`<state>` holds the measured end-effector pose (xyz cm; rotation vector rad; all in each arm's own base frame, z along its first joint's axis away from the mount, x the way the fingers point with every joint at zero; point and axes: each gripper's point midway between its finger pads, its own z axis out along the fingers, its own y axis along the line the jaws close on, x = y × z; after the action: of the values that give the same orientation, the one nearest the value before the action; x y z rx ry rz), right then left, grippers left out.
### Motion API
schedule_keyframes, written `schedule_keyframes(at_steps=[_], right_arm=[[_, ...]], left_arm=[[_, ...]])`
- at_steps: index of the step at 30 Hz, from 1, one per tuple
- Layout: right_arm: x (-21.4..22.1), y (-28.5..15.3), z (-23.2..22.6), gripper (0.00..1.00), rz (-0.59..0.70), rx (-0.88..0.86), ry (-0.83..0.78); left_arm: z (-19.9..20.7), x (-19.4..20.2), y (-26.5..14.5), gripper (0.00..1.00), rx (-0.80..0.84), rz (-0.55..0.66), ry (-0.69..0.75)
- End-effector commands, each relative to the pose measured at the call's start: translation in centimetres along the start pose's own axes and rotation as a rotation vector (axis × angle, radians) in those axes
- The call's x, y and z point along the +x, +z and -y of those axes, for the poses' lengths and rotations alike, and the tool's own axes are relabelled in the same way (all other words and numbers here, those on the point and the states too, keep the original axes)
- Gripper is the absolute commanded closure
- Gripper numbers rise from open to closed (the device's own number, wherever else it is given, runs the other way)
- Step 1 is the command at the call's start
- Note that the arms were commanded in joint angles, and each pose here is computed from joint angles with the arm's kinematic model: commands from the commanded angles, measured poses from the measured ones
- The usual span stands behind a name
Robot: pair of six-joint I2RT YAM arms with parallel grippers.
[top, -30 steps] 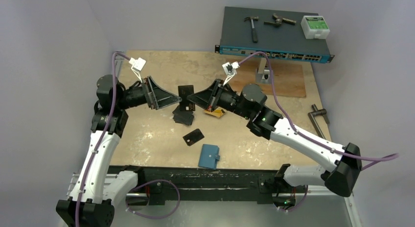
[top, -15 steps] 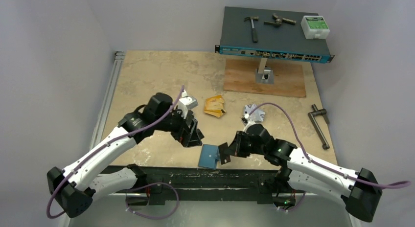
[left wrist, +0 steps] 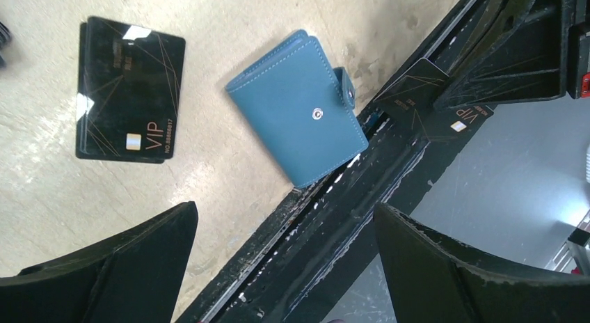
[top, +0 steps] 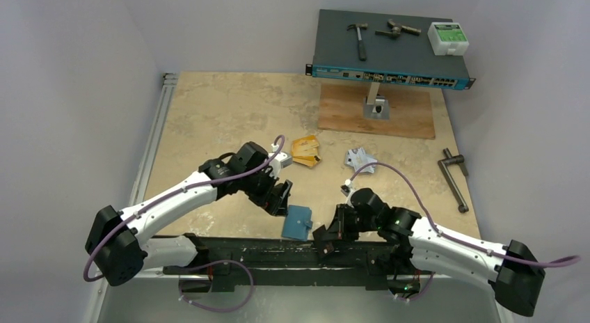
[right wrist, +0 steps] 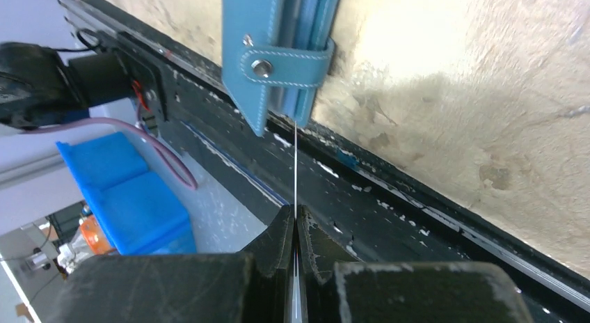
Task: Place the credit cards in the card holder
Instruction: Pick up the card holder from the center of the board.
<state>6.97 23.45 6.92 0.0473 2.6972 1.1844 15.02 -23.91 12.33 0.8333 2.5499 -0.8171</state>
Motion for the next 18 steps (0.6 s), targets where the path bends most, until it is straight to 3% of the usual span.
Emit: schedule_keyframes(at_steps=[1, 8, 18], right_arm=[[0.9, 0.4, -1.1, 1.00, -0.046, -0.063, -0.012], [0.5, 2.1, -2.1, 1.00, -0.057, -0.094, -0.033], [-1.3, 2.7, -5.0, 1.00, -0.013, -0.122, -0.079]], left_arm=[[0.5, 0.6, 0.7, 0.03, 0.038, -0.002, -0.019], [0.1, 1.2, 0.9, 0.03, -0.002, -0.114, 0.008], [1.7, 1.2, 3.2, 0.00, 0.162, -0.049, 0.064]])
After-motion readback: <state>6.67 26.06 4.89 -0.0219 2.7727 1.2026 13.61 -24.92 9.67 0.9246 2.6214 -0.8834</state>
